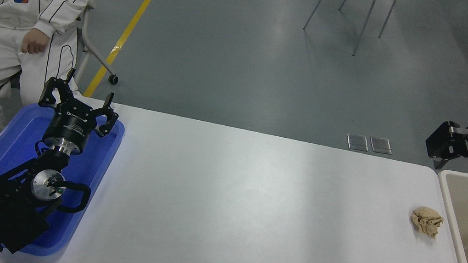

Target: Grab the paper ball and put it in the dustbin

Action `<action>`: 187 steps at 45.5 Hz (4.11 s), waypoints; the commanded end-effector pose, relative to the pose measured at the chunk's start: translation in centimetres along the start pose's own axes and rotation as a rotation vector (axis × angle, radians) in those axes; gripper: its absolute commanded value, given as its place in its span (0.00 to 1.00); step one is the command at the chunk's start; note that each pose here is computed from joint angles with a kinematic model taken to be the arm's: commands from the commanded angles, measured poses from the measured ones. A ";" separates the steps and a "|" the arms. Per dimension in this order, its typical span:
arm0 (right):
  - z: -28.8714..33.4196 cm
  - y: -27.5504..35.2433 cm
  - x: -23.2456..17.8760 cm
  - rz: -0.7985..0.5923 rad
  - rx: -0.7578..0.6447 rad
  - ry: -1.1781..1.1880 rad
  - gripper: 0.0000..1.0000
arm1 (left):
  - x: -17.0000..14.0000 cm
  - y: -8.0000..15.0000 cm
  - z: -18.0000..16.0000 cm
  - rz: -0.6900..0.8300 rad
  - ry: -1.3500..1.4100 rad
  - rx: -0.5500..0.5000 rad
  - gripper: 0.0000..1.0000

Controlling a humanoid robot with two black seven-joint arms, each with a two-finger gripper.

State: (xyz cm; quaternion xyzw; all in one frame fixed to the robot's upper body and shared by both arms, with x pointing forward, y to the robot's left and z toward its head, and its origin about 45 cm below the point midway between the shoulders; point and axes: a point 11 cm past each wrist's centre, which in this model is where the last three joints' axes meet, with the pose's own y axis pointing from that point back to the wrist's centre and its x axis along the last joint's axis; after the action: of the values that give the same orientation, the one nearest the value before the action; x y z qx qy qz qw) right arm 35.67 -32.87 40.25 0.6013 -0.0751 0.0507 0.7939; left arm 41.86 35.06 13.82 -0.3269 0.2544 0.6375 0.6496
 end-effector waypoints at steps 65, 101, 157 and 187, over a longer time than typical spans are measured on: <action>4.6 -4.6 -0.5 -0.025 0.166 -0.213 1.00 | 0.2 0.1 0.0 0.006 -0.001 0.001 1.00; 9.3 -16.6 -0.8 0.167 0.012 -0.336 1.00 | 0.1 0.1 -0.1 0.002 0.000 0.002 1.00; 9.7 -28.9 -3.1 0.337 -0.017 -0.488 1.00 | 0.0 0.0 -0.1 0.001 0.000 0.001 1.00; 5.2 -33.1 -3.9 0.427 -0.020 -0.438 1.00 | 0.0 0.0 0.0 0.001 0.001 0.000 1.00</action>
State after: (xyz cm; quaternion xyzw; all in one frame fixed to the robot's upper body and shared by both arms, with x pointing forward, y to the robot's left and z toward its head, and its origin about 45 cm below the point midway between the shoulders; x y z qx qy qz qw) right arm 37.40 -47.64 11.17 0.5672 -0.3620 0.0647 0.7369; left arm 41.84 35.05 13.77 -0.3267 0.2548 0.6378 0.6492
